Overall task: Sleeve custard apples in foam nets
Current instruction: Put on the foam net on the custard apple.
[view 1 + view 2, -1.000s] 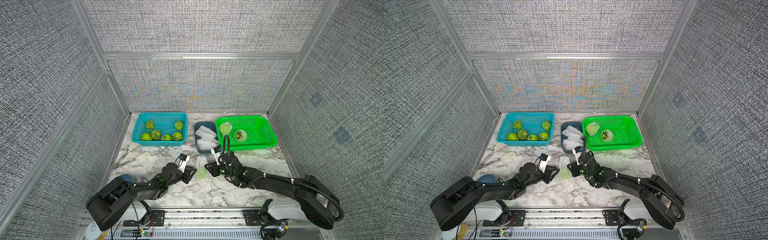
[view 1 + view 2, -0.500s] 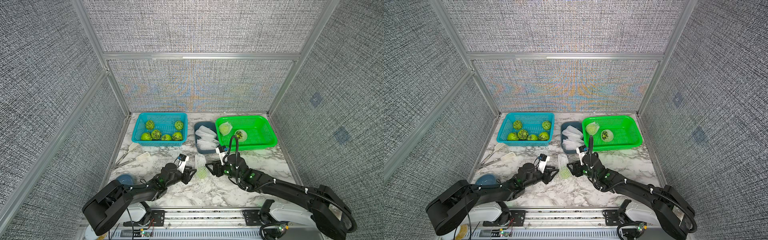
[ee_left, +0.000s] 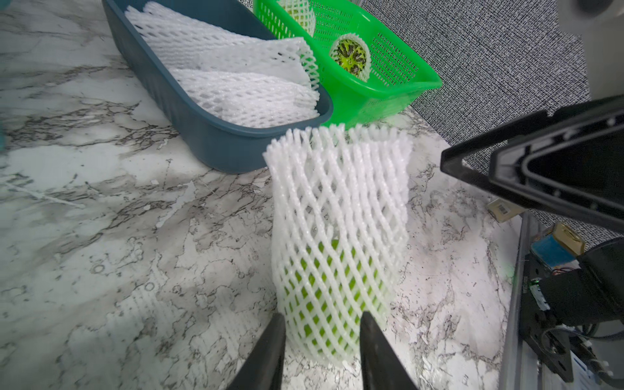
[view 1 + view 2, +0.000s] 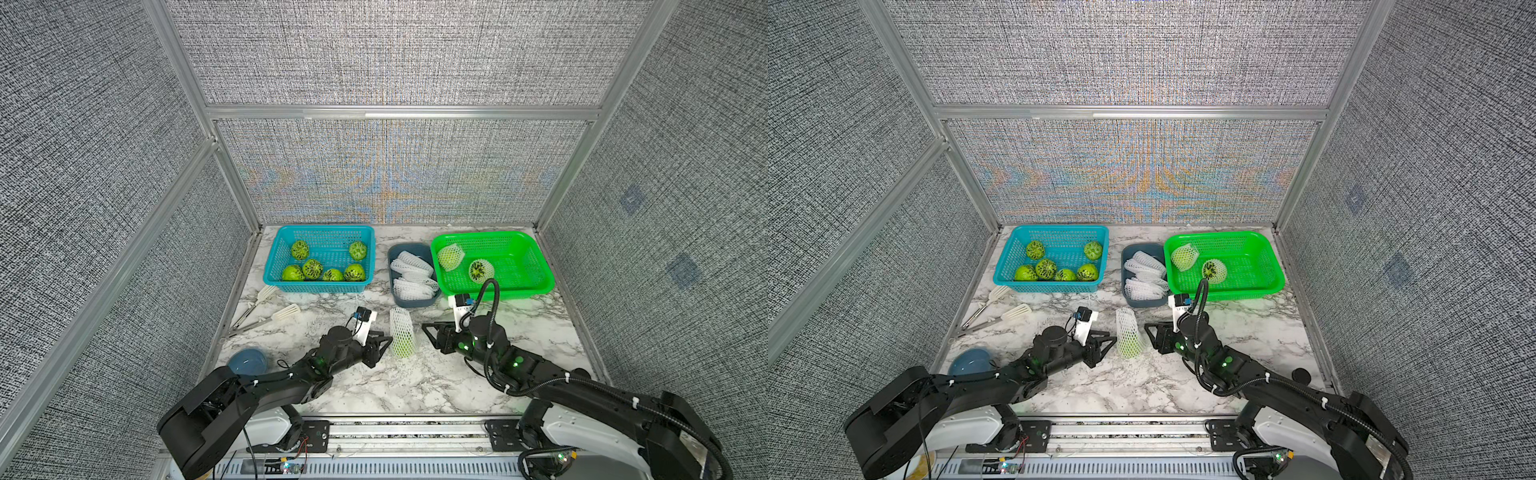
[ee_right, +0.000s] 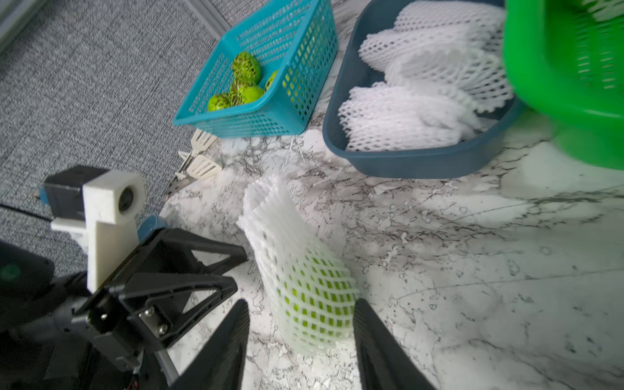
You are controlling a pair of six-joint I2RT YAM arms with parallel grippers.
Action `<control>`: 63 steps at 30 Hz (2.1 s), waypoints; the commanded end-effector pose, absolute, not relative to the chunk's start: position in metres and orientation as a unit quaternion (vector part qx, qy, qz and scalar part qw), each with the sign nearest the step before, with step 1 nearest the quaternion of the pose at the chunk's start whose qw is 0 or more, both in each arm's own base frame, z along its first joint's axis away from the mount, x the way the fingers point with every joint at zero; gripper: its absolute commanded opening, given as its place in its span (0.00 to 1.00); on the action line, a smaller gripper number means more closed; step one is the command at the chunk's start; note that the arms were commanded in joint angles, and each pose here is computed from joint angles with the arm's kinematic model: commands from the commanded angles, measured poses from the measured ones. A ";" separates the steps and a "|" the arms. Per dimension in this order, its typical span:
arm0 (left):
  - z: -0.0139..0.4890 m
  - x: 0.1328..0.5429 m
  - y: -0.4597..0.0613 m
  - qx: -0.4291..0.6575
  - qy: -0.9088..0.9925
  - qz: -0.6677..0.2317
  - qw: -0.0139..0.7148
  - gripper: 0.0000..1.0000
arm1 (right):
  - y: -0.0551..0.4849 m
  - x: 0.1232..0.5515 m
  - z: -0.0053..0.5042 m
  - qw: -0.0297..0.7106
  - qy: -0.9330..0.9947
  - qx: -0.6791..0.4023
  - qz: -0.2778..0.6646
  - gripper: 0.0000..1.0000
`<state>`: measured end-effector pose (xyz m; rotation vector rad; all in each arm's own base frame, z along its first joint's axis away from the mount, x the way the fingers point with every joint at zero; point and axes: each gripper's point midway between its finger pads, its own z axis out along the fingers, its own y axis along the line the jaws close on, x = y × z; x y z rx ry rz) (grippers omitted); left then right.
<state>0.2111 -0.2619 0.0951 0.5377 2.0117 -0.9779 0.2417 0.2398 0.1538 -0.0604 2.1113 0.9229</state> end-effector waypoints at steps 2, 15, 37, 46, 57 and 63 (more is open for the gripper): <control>0.095 0.211 -0.263 0.216 0.800 -0.389 0.402 0.39 | 0.225 0.255 0.146 0.391 0.847 0.053 0.355 0.51; 0.084 0.210 -0.278 0.218 0.805 -0.406 0.373 0.39 | 0.265 0.262 0.095 0.288 0.880 0.038 0.376 0.59; 0.063 0.196 -0.279 0.222 0.825 -0.392 0.341 0.39 | 0.273 0.247 0.029 0.235 0.899 0.055 0.365 0.53; 0.058 0.191 -0.270 0.214 0.833 -0.381 0.339 0.39 | 0.249 0.251 0.040 0.277 0.906 0.061 0.315 0.53; 0.085 0.196 -0.260 0.204 0.818 -0.376 0.383 0.58 | 0.239 0.259 0.125 0.410 0.859 -0.049 0.304 0.69; 0.140 0.208 -0.234 0.170 0.789 -0.350 0.475 0.80 | 0.266 0.239 0.175 0.463 0.790 -0.189 0.355 0.75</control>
